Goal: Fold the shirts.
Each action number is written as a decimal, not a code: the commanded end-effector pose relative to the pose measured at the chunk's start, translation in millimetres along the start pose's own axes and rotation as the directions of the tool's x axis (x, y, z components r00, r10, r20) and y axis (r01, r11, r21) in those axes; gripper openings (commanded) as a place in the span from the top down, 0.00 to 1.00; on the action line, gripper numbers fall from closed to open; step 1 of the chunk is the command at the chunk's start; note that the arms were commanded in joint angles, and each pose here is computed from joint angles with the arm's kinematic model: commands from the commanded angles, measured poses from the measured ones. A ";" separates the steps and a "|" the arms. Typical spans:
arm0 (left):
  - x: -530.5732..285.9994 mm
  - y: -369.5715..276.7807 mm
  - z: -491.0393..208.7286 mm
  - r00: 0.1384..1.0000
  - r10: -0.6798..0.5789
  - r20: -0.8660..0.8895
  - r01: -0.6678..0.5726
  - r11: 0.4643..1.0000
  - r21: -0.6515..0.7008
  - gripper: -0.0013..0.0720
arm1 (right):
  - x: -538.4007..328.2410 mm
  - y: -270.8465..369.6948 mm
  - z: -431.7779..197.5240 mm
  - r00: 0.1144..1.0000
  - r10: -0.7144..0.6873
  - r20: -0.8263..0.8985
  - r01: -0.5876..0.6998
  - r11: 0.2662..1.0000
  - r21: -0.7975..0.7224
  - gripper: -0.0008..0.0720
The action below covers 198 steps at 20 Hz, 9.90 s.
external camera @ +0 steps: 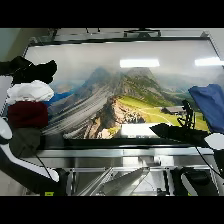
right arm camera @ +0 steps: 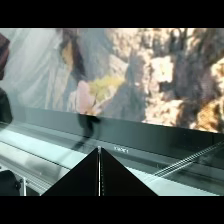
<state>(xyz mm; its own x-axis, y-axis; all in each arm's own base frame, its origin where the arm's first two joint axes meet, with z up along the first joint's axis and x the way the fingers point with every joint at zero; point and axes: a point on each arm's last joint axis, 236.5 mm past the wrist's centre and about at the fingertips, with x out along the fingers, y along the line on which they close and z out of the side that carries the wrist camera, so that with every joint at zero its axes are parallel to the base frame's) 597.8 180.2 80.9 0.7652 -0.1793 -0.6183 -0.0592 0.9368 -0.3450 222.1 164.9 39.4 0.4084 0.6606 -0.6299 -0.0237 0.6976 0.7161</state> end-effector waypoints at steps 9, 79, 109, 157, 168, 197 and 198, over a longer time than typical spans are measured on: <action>135.1 147.5 -76.1 0.953 0.301 0.044 -0.303 0.952 0.053 0.04 | -0.1 -0.8 12.7 0.999 -0.003 0.054 0.003 1.000 -0.007 0.96; 20.0 -315.7 -335.7 0.496 -0.485 -0.721 0.505 0.836 -0.215 0.97 | 247.6 10.2 43.6 0.960 0.187 -0.207 -0.150 0.972 0.182 0.94; -21.4 -384.6 -223.2 0.478 -0.657 -0.583 0.699 0.686 -0.200 0.98 | 99.6 85.7 117.4 0.978 0.196 -0.068 -0.206 0.962 -0.182 0.97; -11.8 -204.4 -347.0 0.691 -0.237 -0.682 0.260 0.963 -0.072 0.04 | 133.4 -113.1 67.2 0.971 -0.111 -0.213 0.157 0.964 0.213 0.39; -15.2 -205.4 -336.6 0.703 -0.268 -0.659 0.266 0.958 -0.107 0.95 | 167.3 -56.3 85.9 0.994 0.061 -0.089 -0.038 0.969 0.244 0.97; -169.5 -282.0 -175.5 0.818 -0.510 -0.267 0.536 0.844 0.029 0.95 | -13.9 17.4 150.2 0.979 0.151 0.138 -0.147 0.988 -0.042 0.96; -144.6 -266.2 -191.1 0.816 -0.478 -0.324 0.504 0.864 -0.005 0.95 | 6.9 -10.9 149.0 0.987 0.117 0.113 -0.120 0.992 0.024 0.95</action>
<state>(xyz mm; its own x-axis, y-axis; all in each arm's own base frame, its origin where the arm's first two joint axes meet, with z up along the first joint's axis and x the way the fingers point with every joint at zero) 364.6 -104.8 215.2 0.5681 -0.6963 -0.4387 0.4355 0.7066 -0.5576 349.1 127.5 166.2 0.5728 0.7295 -0.3737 -0.2332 0.5821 0.7790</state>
